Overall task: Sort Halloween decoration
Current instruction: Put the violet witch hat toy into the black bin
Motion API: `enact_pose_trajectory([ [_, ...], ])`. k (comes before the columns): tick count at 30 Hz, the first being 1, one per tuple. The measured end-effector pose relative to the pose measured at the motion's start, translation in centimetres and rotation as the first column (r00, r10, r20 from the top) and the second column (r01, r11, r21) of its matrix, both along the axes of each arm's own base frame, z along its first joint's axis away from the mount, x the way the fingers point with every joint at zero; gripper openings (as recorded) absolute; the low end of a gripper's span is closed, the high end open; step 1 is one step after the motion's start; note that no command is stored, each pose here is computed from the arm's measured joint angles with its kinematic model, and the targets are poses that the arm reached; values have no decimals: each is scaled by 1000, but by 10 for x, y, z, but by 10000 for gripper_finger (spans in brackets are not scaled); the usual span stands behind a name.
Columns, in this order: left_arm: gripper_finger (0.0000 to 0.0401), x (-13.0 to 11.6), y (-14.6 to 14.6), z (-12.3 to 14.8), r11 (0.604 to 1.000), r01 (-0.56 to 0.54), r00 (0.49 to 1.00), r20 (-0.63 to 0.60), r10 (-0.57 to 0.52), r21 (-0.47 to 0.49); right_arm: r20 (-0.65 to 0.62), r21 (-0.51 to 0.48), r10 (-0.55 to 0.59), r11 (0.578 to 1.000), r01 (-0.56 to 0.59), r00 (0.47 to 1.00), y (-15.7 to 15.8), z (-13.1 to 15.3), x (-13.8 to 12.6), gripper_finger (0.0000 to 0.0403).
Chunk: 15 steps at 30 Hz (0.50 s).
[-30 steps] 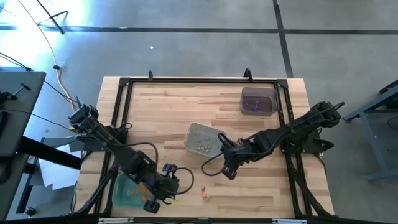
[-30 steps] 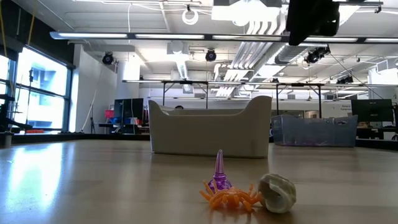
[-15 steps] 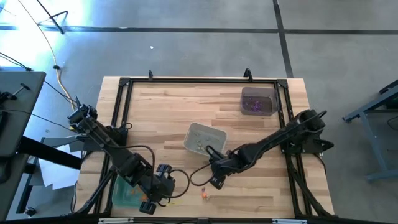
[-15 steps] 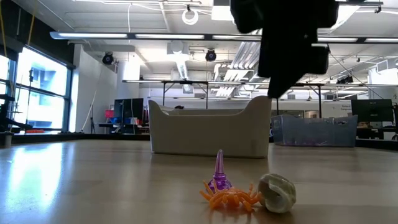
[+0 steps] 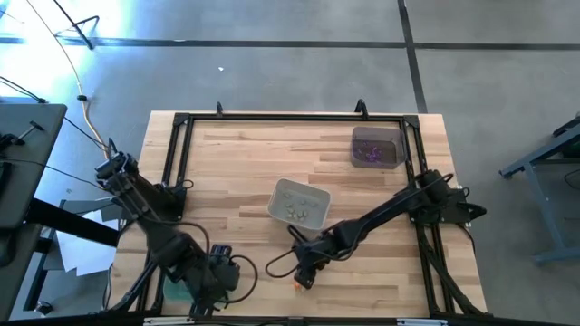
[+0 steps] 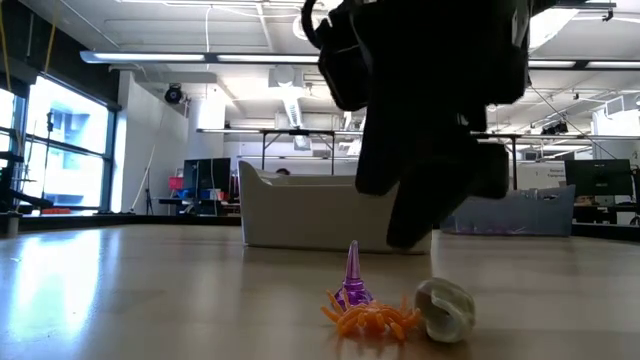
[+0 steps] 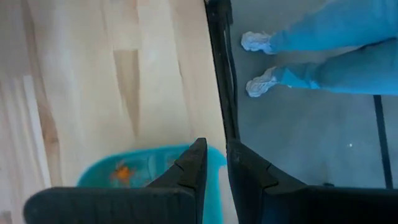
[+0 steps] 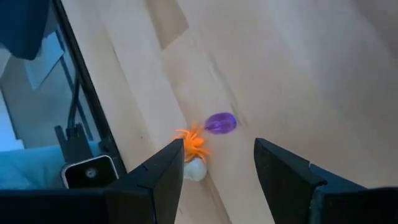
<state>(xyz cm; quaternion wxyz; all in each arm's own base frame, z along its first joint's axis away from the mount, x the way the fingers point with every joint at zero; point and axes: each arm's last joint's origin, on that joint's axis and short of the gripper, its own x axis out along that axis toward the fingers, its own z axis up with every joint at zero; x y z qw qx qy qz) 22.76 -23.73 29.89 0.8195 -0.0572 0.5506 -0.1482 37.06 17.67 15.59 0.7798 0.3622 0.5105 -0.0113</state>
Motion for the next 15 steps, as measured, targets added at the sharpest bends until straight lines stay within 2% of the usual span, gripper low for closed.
enact_pose_trajectory([
  [6,48,-7,-5,1,999,-31,999,-19,31,-18,5,37,41,998,-41,999,4,-10,4,190],
  [15,48,-4,-8,3,991,-104,995,-15,103,-81,44,-33,96,995,-95,994,4,-11,4,190],
])
